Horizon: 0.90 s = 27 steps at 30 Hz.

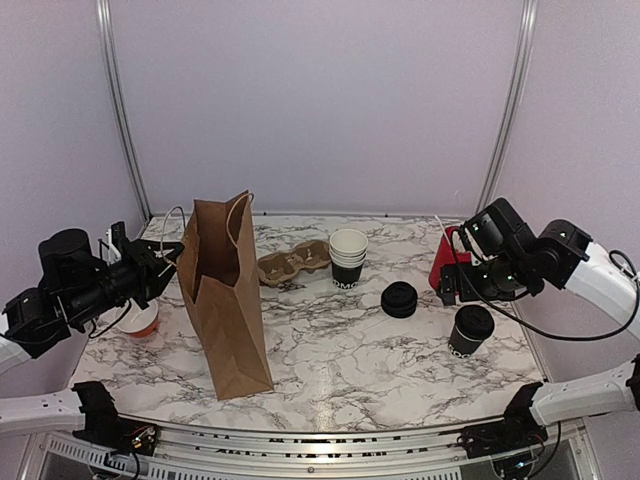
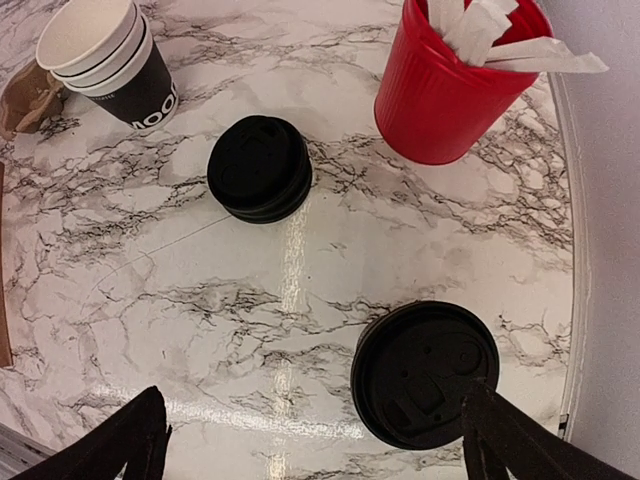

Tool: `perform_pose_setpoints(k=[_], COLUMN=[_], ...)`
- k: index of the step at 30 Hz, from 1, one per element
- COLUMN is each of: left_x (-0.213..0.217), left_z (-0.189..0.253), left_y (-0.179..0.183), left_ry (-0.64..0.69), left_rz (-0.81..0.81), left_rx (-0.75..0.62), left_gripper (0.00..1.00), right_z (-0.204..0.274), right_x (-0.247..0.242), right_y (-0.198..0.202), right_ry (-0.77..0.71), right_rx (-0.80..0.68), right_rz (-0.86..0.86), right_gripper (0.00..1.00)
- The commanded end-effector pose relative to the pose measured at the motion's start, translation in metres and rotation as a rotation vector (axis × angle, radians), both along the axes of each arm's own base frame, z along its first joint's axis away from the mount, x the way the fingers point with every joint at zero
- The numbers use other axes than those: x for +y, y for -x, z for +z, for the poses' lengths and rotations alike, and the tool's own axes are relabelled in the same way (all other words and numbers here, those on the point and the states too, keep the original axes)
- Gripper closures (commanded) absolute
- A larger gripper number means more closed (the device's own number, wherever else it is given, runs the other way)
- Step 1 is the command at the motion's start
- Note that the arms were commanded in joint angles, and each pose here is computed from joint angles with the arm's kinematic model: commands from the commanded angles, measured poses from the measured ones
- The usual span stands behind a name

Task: Pack the takeout coffee

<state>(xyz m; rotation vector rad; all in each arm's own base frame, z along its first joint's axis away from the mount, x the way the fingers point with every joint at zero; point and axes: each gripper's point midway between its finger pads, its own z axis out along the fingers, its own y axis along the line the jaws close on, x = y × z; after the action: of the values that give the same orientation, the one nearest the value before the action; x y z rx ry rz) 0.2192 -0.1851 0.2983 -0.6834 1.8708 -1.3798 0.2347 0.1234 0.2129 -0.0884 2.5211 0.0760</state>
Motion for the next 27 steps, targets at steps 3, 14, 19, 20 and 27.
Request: perform_pose_setpoints(k=[3,14,19,20,27], left_x=[0.025,0.068,0.095,0.098,0.123], left_z=[0.028,0.021,0.031,0.031,0.03], left_y=[-0.002,0.005,0.01,0.009,0.004], left_ry=[-0.156,-0.438,-0.541,-0.561,-0.669], left_rz=[0.083,0.172,0.252,0.264,0.39], left_rx=[-0.091,-0.15,-0.188,-0.189,-0.183], left_gripper=[0.55,0.3,0.24,0.23,0.01], right_z=[0.004,-0.011,-0.023,-0.024,-0.04], right_x=[-0.01,-0.02,-0.027,-0.029,-0.054], right_y=[0.005,0.013,0.016,0.017,0.022], right_ry=[-0.01,0.023,0.05,0.057,0.063], right_rx=[0.006,0.055,0.087,0.094,0.155], right_rz=[-0.056,-0.109,-0.133,-0.142,-0.208], right_gripper=[0.0,0.0,0.0,0.0,0.0])
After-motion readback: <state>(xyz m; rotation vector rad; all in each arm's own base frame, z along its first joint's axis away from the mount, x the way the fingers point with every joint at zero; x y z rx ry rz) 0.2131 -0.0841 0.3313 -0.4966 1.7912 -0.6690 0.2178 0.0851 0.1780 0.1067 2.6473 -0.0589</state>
